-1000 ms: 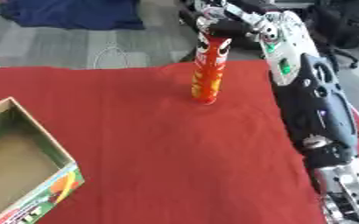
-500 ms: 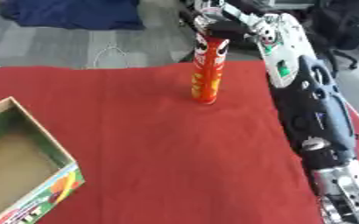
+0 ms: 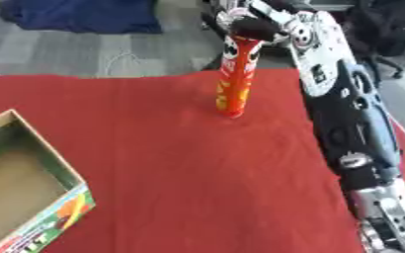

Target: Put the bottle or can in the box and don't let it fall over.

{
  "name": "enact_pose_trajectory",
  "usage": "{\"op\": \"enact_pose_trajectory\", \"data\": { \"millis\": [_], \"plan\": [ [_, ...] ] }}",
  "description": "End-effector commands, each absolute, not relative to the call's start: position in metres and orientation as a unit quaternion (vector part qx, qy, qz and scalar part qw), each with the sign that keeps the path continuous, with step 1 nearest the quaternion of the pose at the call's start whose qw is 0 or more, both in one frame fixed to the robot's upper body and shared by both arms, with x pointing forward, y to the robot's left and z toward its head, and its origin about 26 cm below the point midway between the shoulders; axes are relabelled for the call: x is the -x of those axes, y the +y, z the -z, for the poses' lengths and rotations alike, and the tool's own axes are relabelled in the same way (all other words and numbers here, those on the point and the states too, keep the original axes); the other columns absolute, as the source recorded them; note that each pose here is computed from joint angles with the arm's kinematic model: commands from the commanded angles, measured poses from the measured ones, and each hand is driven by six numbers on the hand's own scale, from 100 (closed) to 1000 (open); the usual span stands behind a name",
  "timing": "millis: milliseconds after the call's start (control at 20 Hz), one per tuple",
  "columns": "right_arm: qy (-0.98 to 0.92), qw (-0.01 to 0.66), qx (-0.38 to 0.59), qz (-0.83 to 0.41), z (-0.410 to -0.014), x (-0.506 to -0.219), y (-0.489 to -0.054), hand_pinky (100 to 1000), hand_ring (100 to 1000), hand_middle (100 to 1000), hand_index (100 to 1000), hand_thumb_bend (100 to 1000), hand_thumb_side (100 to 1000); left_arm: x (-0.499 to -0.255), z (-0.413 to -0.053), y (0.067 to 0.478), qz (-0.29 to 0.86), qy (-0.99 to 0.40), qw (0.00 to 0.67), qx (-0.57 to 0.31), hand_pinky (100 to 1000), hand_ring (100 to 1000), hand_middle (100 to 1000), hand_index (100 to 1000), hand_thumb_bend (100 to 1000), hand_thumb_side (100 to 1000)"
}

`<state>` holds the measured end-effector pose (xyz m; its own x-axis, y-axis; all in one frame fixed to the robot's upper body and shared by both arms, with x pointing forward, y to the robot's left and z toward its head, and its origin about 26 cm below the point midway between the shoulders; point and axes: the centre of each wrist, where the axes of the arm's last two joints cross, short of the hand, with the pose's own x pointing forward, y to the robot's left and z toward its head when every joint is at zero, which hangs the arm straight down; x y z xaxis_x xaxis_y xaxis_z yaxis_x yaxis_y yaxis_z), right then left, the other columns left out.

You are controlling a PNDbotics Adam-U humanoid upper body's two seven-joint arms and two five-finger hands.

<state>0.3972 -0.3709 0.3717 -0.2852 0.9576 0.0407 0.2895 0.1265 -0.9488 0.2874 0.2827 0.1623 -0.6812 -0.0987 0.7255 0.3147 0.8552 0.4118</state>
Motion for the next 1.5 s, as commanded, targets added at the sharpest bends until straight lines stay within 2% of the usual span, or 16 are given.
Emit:
{"op": "enact_pose_trajectory", "data": {
  "millis": [50,1500],
  "plan": [
    [-0.658,0.344,0.497,-0.449,-0.394,-0.384,-0.377,895,981,921,1000,100,1000,-0.285,-0.17,0.284,0.272,-0.88,0.385,0.055,365,870,659,694,100,701],
    [-0.634,0.382,0.494,-0.456,-0.389,-0.397,-0.411,909,985,926,1000,100,1000,-0.286,-0.172,0.283,0.283,-0.879,0.381,0.052,367,875,661,694,100,703]
  ]
}}
